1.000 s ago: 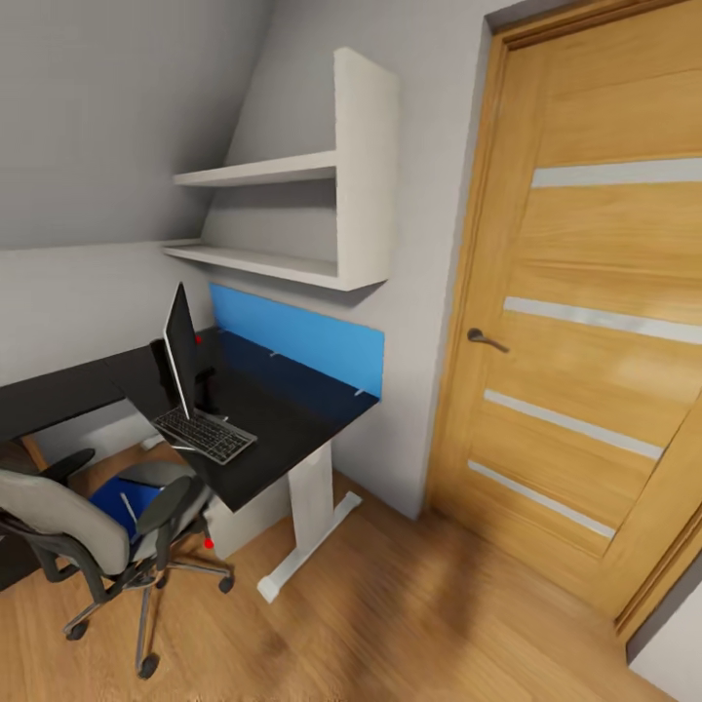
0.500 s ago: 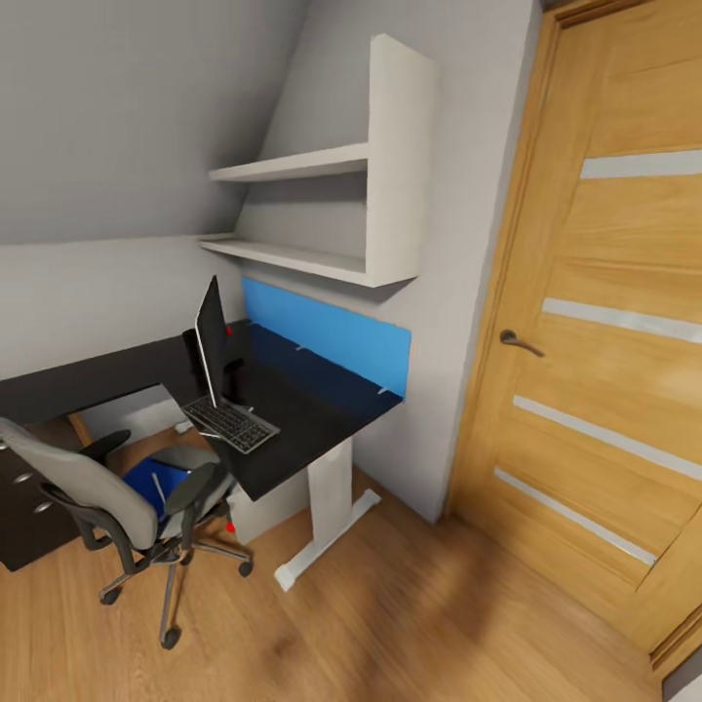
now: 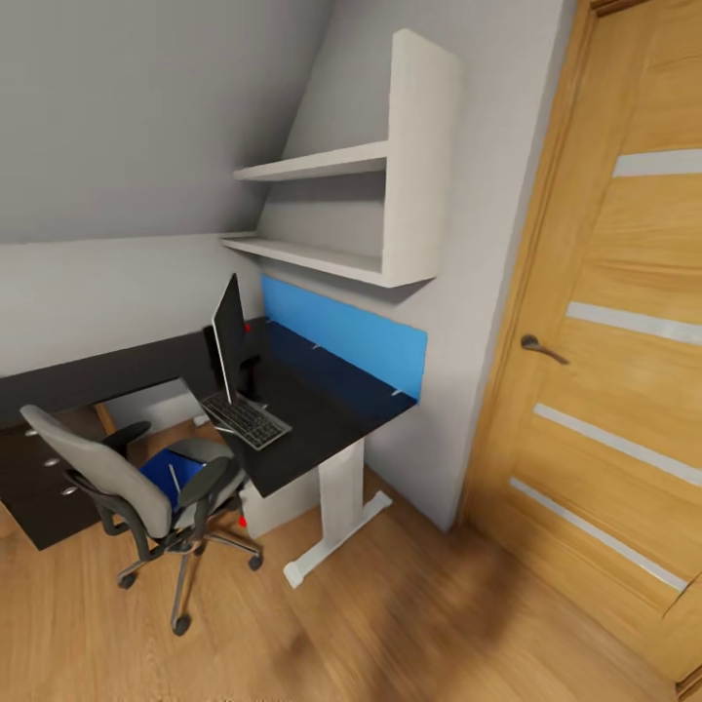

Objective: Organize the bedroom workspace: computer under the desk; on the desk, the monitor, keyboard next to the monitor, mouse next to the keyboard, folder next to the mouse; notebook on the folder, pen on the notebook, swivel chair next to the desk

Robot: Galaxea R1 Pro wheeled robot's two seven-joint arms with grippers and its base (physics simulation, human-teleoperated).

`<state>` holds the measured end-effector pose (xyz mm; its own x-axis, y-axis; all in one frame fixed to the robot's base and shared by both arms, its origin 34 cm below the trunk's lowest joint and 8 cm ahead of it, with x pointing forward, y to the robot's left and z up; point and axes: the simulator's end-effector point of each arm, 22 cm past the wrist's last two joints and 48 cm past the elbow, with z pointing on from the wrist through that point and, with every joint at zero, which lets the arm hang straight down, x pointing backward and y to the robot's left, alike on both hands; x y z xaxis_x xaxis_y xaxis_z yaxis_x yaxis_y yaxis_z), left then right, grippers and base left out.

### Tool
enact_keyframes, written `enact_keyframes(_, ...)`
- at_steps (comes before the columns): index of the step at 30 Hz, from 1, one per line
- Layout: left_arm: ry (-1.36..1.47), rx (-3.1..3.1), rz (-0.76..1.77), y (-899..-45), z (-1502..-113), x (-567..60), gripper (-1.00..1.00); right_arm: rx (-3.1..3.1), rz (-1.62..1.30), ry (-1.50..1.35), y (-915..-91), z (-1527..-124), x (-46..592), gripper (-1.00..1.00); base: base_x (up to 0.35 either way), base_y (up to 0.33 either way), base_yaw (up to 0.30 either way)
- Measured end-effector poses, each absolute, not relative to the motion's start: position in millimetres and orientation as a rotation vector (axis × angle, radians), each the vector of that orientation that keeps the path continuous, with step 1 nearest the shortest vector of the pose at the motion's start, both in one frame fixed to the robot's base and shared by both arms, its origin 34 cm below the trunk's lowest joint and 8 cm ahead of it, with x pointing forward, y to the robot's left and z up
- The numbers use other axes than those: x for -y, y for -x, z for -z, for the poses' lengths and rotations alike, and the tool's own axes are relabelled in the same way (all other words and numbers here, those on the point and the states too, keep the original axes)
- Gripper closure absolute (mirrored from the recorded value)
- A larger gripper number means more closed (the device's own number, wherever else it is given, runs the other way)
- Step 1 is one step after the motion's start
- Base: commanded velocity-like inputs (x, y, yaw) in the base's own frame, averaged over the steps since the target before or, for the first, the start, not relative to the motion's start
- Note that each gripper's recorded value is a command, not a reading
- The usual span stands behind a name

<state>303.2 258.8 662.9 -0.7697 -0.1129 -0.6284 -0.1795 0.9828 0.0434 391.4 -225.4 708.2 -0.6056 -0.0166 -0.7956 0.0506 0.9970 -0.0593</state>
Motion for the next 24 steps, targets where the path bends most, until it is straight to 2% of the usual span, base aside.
enact_keyframes(24, 0.204, -2.456, -0.133, -303.3, -662.9, -258.9, -1.0, -2.219, 0.092, -0.018, -391.6, -708.4, 224.5, -1.0, 0.0, 0.0, 0.275)
